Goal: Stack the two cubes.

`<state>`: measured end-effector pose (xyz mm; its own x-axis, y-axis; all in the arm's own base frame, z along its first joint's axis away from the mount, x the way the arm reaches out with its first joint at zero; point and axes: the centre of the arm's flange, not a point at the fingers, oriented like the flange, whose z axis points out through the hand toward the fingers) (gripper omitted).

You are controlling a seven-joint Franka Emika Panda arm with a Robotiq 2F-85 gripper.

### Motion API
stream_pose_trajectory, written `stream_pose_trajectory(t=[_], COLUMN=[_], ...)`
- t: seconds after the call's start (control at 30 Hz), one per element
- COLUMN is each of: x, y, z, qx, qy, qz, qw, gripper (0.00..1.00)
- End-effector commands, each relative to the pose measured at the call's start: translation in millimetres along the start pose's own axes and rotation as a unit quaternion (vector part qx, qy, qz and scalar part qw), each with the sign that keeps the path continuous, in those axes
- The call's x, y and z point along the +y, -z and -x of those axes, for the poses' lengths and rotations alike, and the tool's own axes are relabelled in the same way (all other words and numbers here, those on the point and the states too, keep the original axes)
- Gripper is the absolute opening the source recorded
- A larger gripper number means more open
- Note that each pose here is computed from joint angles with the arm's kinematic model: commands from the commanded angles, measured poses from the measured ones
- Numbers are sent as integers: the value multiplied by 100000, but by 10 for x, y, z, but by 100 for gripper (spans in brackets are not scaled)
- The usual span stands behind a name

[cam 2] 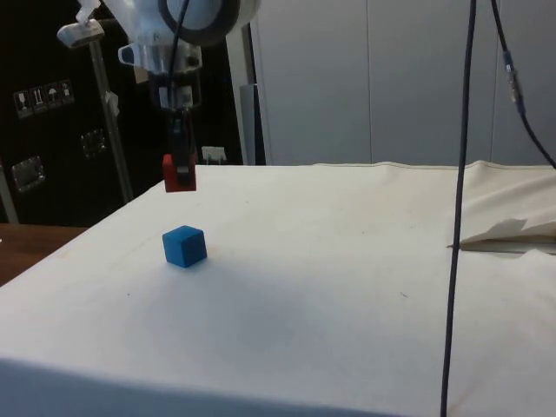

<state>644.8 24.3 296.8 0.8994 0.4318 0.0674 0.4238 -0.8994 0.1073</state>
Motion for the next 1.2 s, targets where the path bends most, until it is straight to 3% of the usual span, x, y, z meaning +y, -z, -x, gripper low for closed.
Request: stream_pose_trajectory(t=[0.0,0.07,0.87,1.17], x=[-17,-20,-233,-244], y=[-33,-33,-531,-565], z=[-21,-8,-148,-142], qx=[107,-23,-862,-1014], qy=[122,160,3006,3240], qz=[475,-53,-171,-326], qw=[99999,100000,99951,99942], gripper=[3,3,3,3])
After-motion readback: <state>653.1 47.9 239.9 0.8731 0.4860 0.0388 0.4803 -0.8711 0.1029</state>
